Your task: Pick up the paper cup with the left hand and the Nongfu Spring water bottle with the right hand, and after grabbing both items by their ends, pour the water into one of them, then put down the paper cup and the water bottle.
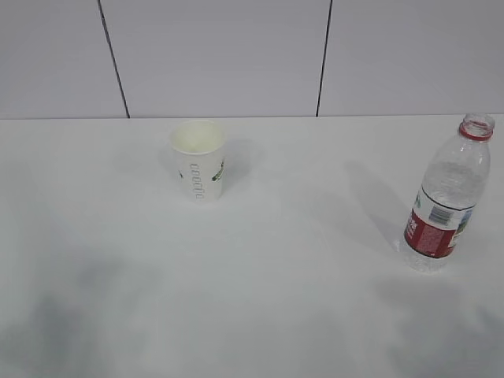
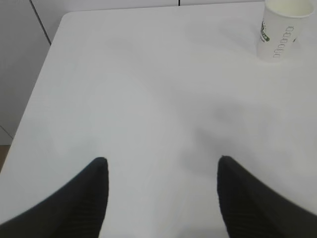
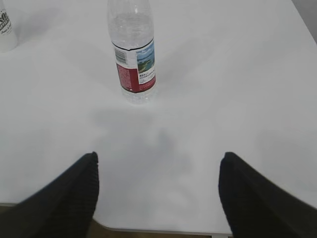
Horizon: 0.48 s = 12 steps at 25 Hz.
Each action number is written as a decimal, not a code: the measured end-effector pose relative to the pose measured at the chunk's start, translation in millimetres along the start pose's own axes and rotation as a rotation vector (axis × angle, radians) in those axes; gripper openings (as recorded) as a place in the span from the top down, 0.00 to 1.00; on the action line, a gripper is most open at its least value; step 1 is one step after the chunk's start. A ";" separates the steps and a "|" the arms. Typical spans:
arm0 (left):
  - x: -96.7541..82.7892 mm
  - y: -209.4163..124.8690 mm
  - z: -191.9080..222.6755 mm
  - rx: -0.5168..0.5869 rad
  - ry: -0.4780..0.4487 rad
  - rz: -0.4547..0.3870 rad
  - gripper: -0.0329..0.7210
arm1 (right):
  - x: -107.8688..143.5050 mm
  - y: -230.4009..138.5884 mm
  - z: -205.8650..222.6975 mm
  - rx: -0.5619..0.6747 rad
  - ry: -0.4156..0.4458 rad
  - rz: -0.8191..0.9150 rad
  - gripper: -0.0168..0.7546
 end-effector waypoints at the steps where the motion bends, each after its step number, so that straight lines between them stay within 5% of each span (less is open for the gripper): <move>1: 0.0 0.0 0.0 0.000 0.000 0.000 0.28 | 0.0 0.0 0.0 0.000 0.000 0.000 0.25; 12: 0.0 0.0 0.0 0.000 0.000 0.000 0.28 | 0.0 0.0 0.0 0.000 0.000 0.000 0.25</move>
Point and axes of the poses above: a point on each arm's last joint axis where the gripper is mounted, z pointing out along that axis toward the gripper, x along the wrist's bending axis when the last joint is at zero, y = z × x, the point moved 7 cm from there along z, pointing out along that axis toward the gripper, and after that the axes turned 2 degrees about z, right-handed, at the moved point
